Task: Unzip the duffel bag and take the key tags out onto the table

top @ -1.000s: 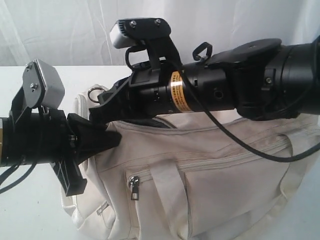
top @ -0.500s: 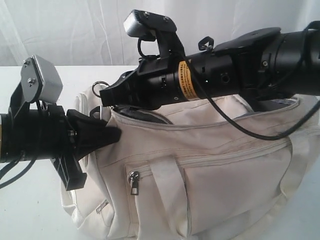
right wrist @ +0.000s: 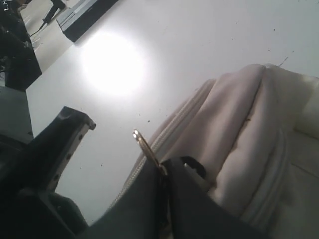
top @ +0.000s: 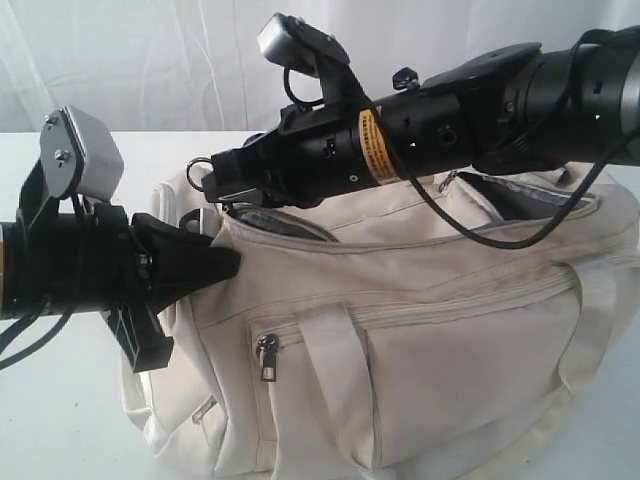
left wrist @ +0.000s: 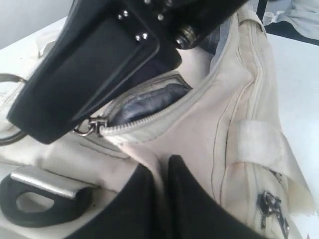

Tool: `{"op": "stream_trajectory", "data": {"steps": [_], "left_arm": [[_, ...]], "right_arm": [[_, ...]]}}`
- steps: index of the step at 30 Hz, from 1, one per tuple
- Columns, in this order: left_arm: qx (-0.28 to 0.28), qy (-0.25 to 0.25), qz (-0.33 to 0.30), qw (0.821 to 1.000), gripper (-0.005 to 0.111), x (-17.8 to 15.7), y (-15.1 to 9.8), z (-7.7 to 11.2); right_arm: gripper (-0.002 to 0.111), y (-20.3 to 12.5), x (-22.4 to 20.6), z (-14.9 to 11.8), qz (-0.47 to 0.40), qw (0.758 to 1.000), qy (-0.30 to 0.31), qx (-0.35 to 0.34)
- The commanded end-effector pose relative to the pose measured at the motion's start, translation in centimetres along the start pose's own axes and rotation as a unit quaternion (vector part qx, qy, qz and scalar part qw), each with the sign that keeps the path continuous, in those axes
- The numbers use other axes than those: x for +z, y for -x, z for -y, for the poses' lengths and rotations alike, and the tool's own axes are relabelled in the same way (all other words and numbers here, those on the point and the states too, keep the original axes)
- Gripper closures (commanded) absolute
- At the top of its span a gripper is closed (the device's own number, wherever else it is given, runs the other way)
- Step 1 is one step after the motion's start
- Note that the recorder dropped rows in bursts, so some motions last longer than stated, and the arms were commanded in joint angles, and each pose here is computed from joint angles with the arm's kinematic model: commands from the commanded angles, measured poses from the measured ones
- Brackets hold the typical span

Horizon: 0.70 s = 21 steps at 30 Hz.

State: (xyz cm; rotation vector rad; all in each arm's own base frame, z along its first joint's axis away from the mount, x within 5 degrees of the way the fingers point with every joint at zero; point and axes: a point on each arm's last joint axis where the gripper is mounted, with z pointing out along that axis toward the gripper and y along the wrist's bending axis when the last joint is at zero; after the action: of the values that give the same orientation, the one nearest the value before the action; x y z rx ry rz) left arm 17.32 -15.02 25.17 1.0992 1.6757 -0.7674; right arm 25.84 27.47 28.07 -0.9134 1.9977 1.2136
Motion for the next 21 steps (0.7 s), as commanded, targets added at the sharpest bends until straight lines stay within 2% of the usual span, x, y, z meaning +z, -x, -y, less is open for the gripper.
{"op": "stream_trajectory", "data": {"steps": [1, 6, 9, 11, 13, 15, 18, 21], "left_arm": [[0.084, -0.201, 0.02, 0.976, 0.107, -0.7, -0.3, 4.4], [0.085, -0.211, 0.023, 0.974, 0.107, -0.7, -0.2, 4.5], [0.087, -0.208, 0.021, 0.974, 0.107, -0.7, -0.3, 4.5], [0.088, -0.203, 0.018, 0.975, 0.107, -0.7, -0.3, 4.4], [0.089, -0.2, 0.016, 0.976, 0.107, -0.7, -0.4, 4.3], [0.089, -0.2, 0.016, 0.976, 0.105, -0.7, -0.4, 4.3], [0.089, -0.199, 0.016, 0.976, 0.093, -0.7, -0.4, 4.3], [0.085, -0.194, 0.013, 0.977, 0.079, -0.6, -0.4, 4.2]], "right_arm": [[0.108, 3.0, -2.6, 6.0, 0.121, 0.969, -0.206, 0.06], [0.108, 2.6, -2.4, 7.3, 0.125, 0.96, -0.231, 0.093], [0.108, 2.6, -2.4, 7.1, 0.122, 0.964, -0.219, 0.089], [0.103, 2.8, -2.6, 6.7, 0.119, 0.968, -0.21, 0.07], [0.095, 3.0, -2.8, 6.1, 0.117, 0.972, -0.196, 0.051], [0.081, 3.2, -3.0, 5.3, 0.105, 0.978, -0.177, 0.023], [0.057, 3.2, -3.4, 4.0, 0.075, 0.985, -0.146, -0.045], [0.046, 3.6, -4.4, 2.1, 0.071, 0.989, -0.11, -0.072]]}}
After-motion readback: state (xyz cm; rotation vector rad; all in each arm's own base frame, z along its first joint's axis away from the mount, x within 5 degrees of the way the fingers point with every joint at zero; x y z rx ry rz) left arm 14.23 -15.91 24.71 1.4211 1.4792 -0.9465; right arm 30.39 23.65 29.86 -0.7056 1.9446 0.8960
